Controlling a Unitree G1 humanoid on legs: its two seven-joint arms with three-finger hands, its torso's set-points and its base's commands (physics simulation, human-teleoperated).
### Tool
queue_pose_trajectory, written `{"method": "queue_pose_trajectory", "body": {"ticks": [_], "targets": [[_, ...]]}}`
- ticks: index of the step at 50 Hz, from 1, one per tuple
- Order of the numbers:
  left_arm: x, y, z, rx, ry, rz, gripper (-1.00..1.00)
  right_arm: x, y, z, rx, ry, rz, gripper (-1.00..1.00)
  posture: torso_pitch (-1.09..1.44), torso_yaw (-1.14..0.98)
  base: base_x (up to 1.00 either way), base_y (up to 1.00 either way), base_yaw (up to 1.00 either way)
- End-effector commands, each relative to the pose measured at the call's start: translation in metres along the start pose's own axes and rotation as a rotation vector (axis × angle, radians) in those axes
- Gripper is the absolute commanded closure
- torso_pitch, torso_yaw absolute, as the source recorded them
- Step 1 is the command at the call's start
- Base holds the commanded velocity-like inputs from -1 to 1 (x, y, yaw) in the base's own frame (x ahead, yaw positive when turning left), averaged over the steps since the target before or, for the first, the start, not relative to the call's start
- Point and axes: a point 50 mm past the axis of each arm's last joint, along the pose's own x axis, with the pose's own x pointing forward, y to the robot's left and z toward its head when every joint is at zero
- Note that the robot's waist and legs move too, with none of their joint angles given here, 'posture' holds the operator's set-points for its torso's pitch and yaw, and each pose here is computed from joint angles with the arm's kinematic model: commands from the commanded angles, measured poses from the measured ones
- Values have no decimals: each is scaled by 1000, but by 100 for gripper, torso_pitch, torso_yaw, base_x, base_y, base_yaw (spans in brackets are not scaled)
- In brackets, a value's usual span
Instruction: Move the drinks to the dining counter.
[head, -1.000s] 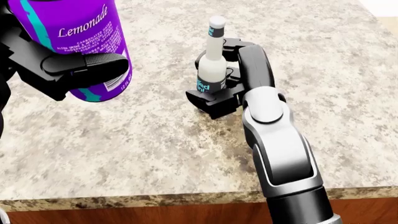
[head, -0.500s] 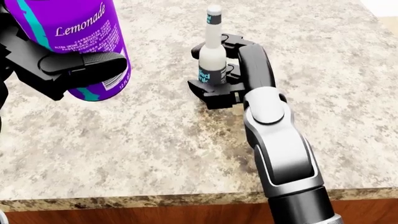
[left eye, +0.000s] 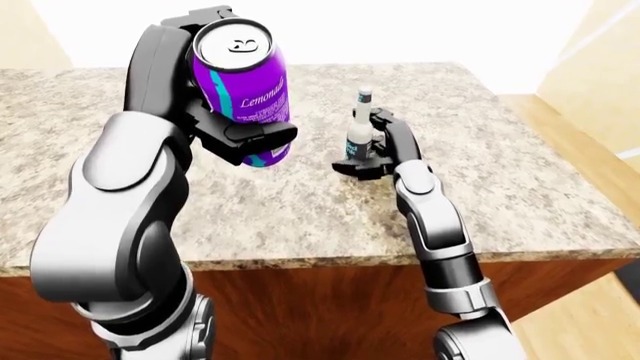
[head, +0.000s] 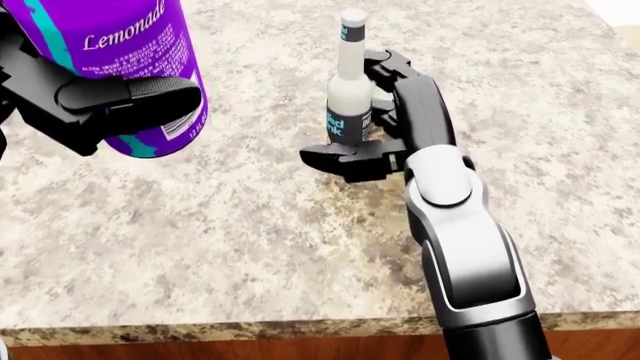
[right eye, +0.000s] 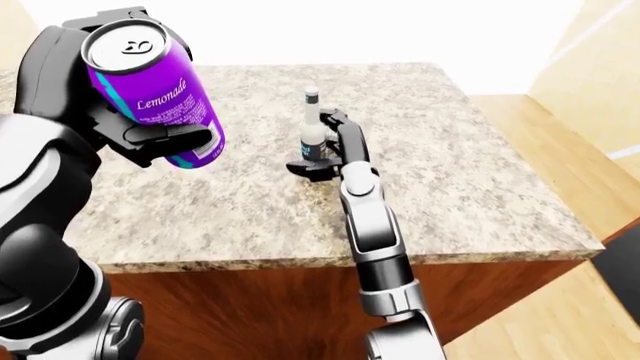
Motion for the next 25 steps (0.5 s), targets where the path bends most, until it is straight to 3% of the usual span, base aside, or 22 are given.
{"method": "queue_pose_trajectory", "body": {"ticks": [1,10,25], "targets": [[-2,3,14,7,-78,22,100,-1,-5,19,-6,-74,-20,-58,0,0,0,0,0],[-2,3,16,9,-78,21,100,-4,-5,19,-12,-79,-12,-98,0,0,0,0,0],[-1,2,13,7,-75,19,100,-8,-9,21,-10,-88,-8,-100,0,0,0,0,0]]}}
